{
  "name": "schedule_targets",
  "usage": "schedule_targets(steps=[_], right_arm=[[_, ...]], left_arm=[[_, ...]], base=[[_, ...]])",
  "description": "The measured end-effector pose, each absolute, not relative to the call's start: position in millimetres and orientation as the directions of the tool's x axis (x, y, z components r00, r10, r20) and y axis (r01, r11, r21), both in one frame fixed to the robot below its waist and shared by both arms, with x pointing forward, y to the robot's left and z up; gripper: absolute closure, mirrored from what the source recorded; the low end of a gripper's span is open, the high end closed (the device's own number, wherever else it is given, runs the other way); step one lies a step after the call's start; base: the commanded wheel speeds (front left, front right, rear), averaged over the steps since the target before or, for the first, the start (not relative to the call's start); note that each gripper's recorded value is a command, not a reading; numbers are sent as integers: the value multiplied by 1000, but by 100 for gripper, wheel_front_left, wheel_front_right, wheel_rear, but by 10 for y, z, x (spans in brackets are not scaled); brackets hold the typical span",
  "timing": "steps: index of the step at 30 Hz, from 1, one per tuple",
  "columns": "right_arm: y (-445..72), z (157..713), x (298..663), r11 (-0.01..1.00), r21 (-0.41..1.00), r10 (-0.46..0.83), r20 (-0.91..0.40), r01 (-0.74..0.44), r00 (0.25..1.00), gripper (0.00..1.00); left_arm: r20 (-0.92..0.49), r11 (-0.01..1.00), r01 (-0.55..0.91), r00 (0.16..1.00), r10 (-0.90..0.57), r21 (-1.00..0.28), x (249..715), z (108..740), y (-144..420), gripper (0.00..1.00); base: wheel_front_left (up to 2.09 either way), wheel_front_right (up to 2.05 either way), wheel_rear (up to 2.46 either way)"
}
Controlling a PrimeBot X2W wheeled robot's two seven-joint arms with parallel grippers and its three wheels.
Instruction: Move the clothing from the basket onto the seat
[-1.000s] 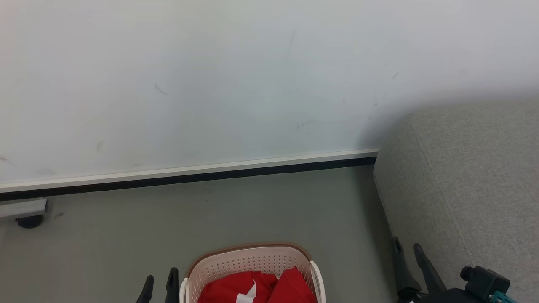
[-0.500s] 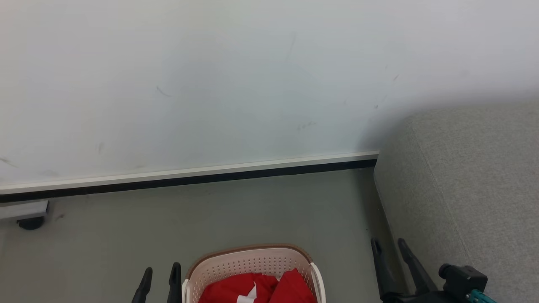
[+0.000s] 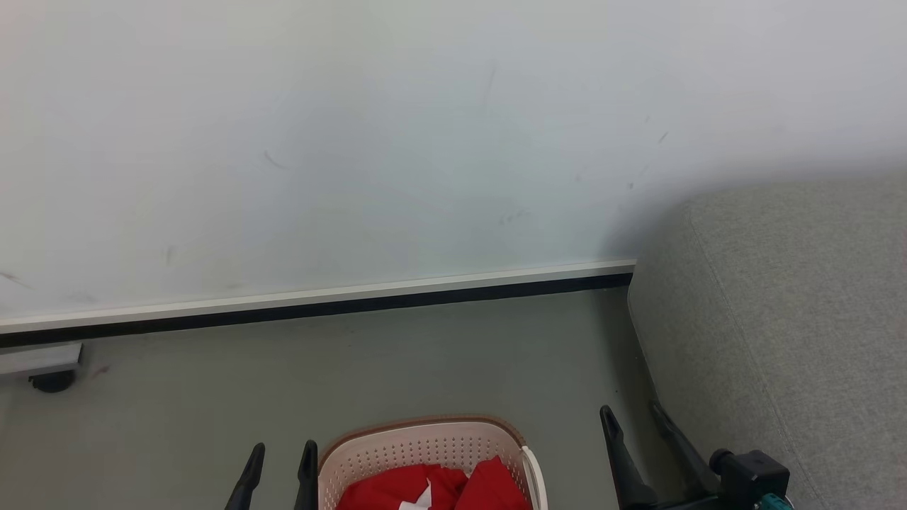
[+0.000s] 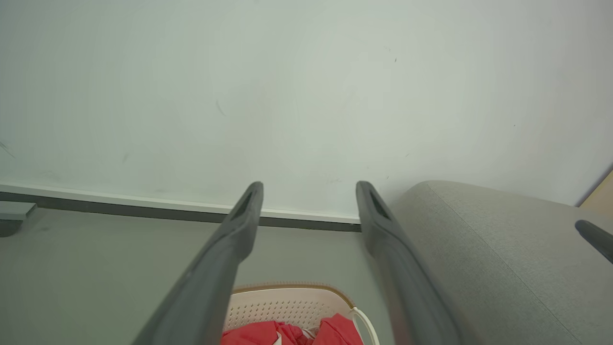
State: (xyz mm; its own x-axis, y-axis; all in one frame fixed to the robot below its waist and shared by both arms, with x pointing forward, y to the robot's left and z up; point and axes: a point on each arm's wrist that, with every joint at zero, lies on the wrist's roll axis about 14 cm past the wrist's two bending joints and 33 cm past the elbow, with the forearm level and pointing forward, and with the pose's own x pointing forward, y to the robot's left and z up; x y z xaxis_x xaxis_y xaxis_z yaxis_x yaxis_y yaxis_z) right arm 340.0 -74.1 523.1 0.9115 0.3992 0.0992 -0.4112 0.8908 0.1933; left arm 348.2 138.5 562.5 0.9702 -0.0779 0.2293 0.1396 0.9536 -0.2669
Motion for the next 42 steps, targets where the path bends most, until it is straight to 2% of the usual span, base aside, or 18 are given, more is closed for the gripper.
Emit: schedule_targets(steps=[30,42], right_arm=[[-544,5326,3301,880,-43,474,154,-474,867,0],[-533,5341,3268,880,-49,473,163,-471,866,0]], left_arm=[[319,992,125,942,-106,-37,3429,5840,1301,0],[314,993,115,944,-99,-34,3382,5813,1331,0]], base=[[0,0,0],[0,0,0]])
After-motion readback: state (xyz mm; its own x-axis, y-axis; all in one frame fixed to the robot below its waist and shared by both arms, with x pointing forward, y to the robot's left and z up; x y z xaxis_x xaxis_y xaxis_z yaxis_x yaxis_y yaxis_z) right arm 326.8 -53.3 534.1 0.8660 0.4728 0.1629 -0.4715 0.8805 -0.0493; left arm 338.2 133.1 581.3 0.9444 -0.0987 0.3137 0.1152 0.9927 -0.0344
